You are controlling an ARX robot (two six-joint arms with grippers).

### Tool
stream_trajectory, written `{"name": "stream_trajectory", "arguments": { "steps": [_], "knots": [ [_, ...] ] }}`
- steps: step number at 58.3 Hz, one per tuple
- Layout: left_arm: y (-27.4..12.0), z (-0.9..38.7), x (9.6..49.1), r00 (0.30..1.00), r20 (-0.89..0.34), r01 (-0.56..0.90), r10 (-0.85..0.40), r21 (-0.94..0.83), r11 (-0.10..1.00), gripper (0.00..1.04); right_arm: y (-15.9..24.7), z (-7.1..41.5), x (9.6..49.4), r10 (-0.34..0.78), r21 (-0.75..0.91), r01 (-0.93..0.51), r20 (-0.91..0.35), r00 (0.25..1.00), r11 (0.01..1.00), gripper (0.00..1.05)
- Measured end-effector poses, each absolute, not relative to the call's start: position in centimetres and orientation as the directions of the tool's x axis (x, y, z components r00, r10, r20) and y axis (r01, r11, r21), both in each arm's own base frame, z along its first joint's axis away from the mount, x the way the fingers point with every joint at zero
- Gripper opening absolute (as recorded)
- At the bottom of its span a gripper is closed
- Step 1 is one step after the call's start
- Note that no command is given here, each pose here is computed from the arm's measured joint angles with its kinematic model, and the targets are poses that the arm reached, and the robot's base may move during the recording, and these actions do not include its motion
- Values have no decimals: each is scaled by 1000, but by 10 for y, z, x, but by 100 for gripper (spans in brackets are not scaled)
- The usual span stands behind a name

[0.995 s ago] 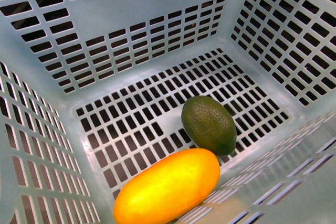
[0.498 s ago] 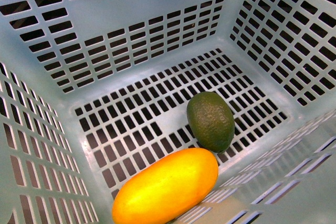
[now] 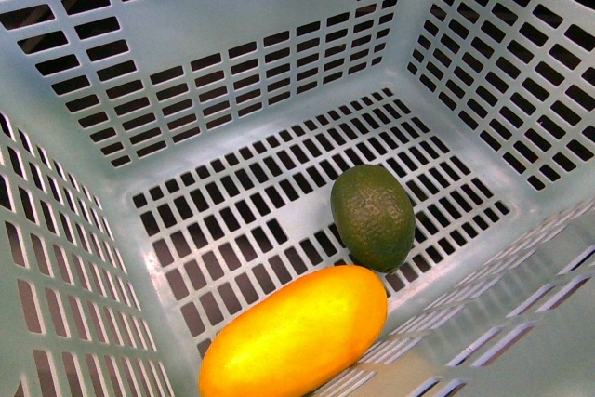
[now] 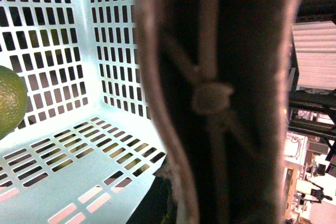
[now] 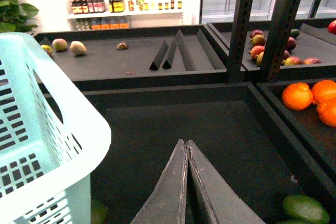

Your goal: Pick mango and avocado into basket

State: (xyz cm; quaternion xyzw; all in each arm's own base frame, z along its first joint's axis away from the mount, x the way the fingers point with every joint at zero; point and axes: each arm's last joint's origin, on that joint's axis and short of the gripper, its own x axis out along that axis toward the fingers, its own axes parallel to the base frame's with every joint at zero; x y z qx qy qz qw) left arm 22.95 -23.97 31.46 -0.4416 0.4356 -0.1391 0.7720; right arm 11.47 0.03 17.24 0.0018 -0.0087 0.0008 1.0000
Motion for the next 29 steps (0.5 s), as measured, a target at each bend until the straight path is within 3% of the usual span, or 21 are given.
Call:
{"name": "stream_trajectory", "arguments": {
  "steps": [29],
  "knots": [
    [-240, 315, 230, 582, -550, -170, -599, -803, 571, 4, 0, 169, 98, 2, 3, -2, 5, 1000, 1000, 2]
  ]
}}
